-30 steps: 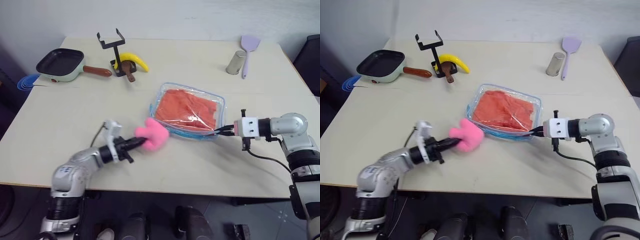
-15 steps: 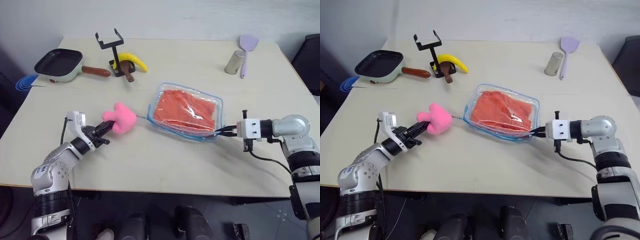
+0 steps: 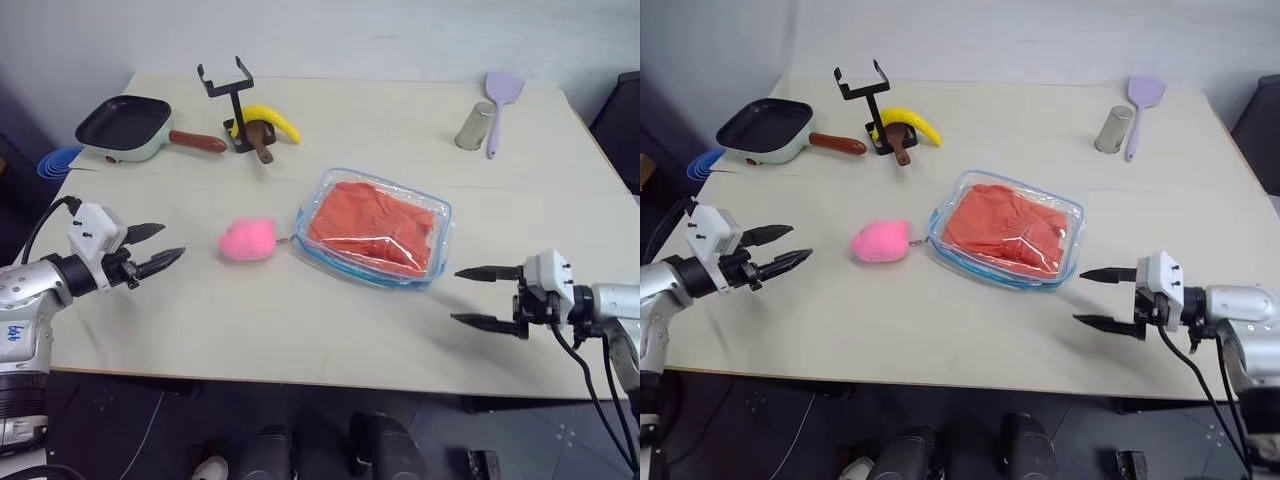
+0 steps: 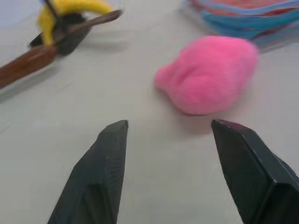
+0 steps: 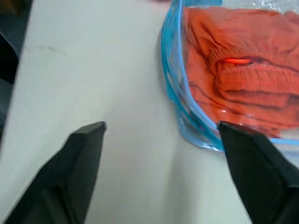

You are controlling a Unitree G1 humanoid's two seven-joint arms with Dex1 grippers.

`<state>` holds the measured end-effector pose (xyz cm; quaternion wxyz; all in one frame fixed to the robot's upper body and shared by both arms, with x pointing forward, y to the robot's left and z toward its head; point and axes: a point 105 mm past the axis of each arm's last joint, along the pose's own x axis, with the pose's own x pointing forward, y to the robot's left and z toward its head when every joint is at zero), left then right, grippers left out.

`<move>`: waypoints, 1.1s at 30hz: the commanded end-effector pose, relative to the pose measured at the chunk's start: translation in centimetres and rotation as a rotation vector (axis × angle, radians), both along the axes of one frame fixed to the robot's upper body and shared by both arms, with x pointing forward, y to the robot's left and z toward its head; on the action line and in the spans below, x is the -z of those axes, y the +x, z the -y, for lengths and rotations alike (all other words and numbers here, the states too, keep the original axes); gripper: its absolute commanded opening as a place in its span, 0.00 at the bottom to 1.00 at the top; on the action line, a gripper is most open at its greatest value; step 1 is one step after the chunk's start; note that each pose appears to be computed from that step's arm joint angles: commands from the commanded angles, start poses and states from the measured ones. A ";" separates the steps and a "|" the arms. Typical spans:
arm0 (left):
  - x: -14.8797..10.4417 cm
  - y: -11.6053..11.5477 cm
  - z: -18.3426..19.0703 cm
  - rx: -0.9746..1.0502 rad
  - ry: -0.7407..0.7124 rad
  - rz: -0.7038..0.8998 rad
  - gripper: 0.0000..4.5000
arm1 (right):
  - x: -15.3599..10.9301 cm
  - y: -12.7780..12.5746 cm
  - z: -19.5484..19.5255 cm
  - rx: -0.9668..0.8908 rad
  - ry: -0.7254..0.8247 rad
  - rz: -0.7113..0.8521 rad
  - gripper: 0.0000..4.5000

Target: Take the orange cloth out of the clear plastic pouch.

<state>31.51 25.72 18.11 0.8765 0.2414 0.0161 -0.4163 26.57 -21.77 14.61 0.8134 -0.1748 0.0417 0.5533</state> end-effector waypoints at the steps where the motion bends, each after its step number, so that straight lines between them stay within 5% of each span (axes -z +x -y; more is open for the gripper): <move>1: -0.4 0.1 3.8 0.198 0.062 0.041 0.95 | -2.1 -0.4 -2.0 0.015 0.096 0.062 1.00; 8: 1.6 4.9 13.2 0.409 0.133 0.096 1.00 | -0.9 -1.4 -5.2 0.065 0.113 0.123 1.00; 16: 2.7 7.9 17.3 0.441 0.258 0.182 1.00 | -0.3 -1.5 -4.9 0.105 0.069 0.139 1.00; 26: 1.7 7.8 19.9 0.485 0.107 0.157 0.40 | 0.9 -2.5 -4.4 0.124 0.056 0.110 1.00; 31: 1.1 6.8 20.2 0.556 -0.092 -0.019 0.06 | 1.8 -3.5 -4.3 0.108 0.045 0.053 1.00; 33: 0.7 6.7 20.3 0.542 -0.175 -0.093 0.01 | 1.6 -3.7 -5.1 0.103 0.098 0.005 1.00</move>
